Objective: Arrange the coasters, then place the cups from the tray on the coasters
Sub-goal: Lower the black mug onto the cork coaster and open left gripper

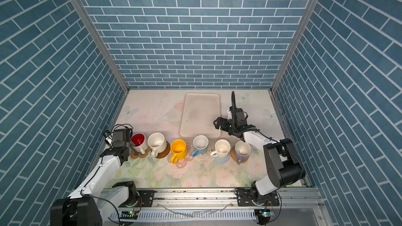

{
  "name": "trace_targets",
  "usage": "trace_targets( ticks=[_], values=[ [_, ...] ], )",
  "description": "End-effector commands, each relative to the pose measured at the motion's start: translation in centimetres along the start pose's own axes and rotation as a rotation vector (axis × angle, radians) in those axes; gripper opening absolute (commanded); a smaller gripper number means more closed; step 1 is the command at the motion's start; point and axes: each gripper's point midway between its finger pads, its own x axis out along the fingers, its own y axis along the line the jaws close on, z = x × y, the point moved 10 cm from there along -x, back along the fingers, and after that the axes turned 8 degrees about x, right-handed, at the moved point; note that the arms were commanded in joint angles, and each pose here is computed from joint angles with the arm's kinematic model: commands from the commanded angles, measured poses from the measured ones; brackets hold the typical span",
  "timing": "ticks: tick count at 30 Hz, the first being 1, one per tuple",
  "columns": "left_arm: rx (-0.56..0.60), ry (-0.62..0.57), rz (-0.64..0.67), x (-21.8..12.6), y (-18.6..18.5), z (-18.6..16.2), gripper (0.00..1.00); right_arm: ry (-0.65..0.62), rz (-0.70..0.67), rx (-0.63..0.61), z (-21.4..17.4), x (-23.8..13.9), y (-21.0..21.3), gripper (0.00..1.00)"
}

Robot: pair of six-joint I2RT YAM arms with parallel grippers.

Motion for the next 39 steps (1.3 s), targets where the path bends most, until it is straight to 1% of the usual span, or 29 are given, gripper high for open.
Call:
trace_targets(
  ticks=[1,4,5,7,10,14,18,20,25,32,35,37,39],
  values=[
    [-0.05,-0.07,0.014,-0.2,0.0,1.1,0.0,0.01,-0.019,-0.013,-0.4,0.2,-0.2,0.97],
    [-0.061,-0.066,0.025,-0.1,0.2,1.1,0.0,0.009,-0.022,-0.013,-0.4,0.2,-0.3,0.97],
    [-0.065,-0.061,0.027,-0.1,0.3,1.0,0.01,0.009,-0.022,-0.014,-0.4,0.2,-0.3,0.97],
    [-0.069,-0.06,0.032,-0.1,0.3,1.0,0.08,0.007,-0.022,-0.014,-0.4,0.2,-0.2,0.97],
    [-0.073,-0.059,0.036,0.0,0.4,1.0,0.09,0.004,-0.025,-0.015,-0.4,0.1,-0.3,0.97],
    [-0.075,-0.058,0.039,-0.1,0.5,1.0,0.21,0.005,-0.029,-0.013,-0.4,0.2,-0.4,0.97],
    [-0.075,-0.056,0.041,-0.1,0.5,1.0,0.36,0.006,-0.027,-0.012,-0.4,0.3,-0.3,0.97],
    [-0.075,-0.055,0.043,-0.1,0.5,1.0,0.41,0.004,-0.029,-0.014,-0.4,0.3,-0.4,0.97],
    [-0.077,-0.054,0.046,0.0,0.5,1.0,0.49,0.002,-0.032,-0.015,-0.4,0.2,-0.4,0.97],
    [-0.072,-0.055,0.043,-0.4,0.5,1.3,0.68,-0.002,-0.032,-0.02,-0.3,0.1,-0.3,0.97],
    [-0.074,-0.065,0.028,-0.9,0.4,2.0,0.73,-0.007,-0.03,-0.025,-0.1,-0.2,-0.1,0.97],
    [-0.072,-0.079,0.003,-1.6,0.2,2.7,0.8,-0.02,-0.029,-0.033,0.1,-0.6,0.2,0.97],
    [-0.068,-0.092,-0.018,-2.3,0.0,3.7,0.99,-0.031,-0.03,-0.043,0.2,-0.9,0.4,0.98]
  ],
)
